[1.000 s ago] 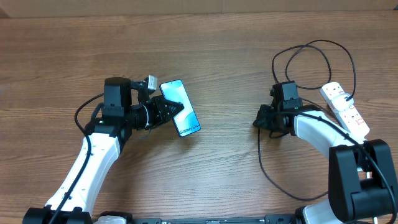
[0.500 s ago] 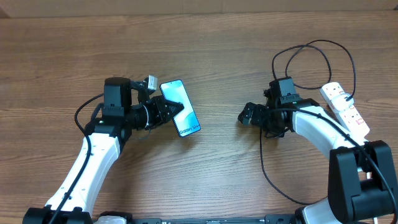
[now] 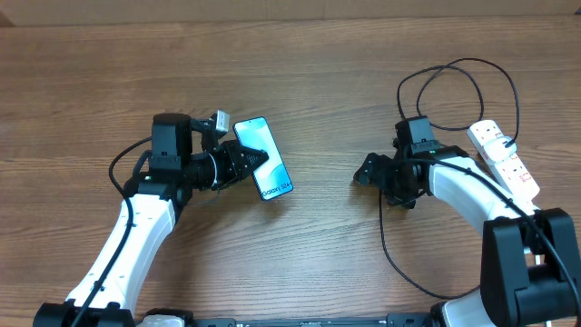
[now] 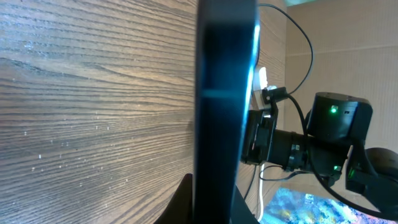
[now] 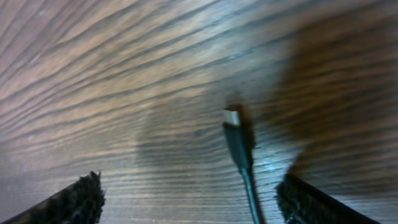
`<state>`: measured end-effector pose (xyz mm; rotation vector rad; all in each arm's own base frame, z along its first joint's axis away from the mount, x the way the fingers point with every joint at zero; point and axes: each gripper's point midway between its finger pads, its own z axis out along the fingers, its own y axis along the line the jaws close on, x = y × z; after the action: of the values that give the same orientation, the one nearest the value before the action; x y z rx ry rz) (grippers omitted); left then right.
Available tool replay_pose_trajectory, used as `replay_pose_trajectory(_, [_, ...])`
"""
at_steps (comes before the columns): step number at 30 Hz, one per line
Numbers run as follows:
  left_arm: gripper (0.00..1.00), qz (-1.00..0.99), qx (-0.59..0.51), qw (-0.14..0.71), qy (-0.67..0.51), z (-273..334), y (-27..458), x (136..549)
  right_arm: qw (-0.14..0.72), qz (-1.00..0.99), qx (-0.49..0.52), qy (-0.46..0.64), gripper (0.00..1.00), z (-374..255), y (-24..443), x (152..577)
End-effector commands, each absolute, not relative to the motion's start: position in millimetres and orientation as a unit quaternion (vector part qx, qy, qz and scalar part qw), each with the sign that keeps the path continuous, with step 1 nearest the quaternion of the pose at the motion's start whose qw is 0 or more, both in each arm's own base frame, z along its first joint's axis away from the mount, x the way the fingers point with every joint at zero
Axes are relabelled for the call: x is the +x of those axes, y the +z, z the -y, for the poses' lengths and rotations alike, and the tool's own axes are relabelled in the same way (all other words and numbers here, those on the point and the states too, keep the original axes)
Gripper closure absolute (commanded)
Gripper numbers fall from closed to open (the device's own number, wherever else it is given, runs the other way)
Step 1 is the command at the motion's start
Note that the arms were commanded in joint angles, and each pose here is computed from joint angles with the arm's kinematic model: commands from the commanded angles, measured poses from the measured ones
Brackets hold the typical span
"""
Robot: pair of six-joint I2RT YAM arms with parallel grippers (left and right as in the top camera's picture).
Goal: Plug charger to phone and switch on socket
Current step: 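Grasp the USB-C plug with the right gripper and lift it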
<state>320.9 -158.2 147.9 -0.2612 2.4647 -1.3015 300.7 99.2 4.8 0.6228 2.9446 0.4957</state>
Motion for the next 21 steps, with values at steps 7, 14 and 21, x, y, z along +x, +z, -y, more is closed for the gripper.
replay_pose_trajectory(7, [0.96, -0.851, -0.066, 0.160, -0.496, 171, 166, 315, -0.048, -0.970, 0.222, 0.085, 0.52, -79, -56, 236])
replay_pose_trajectory(14, [0.96, -0.848, -0.063, 0.156, -0.502, 172, 168, 313, 0.002, -0.986, 0.153, 0.068, 0.88, -93, -57, 251])
replay_pose_trajectory(21, [0.96, -0.847, -0.061, 0.155, -0.504, 173, 169, 312, 0.104, -0.988, 0.108, 0.037, 0.92, -83, -51, 296])
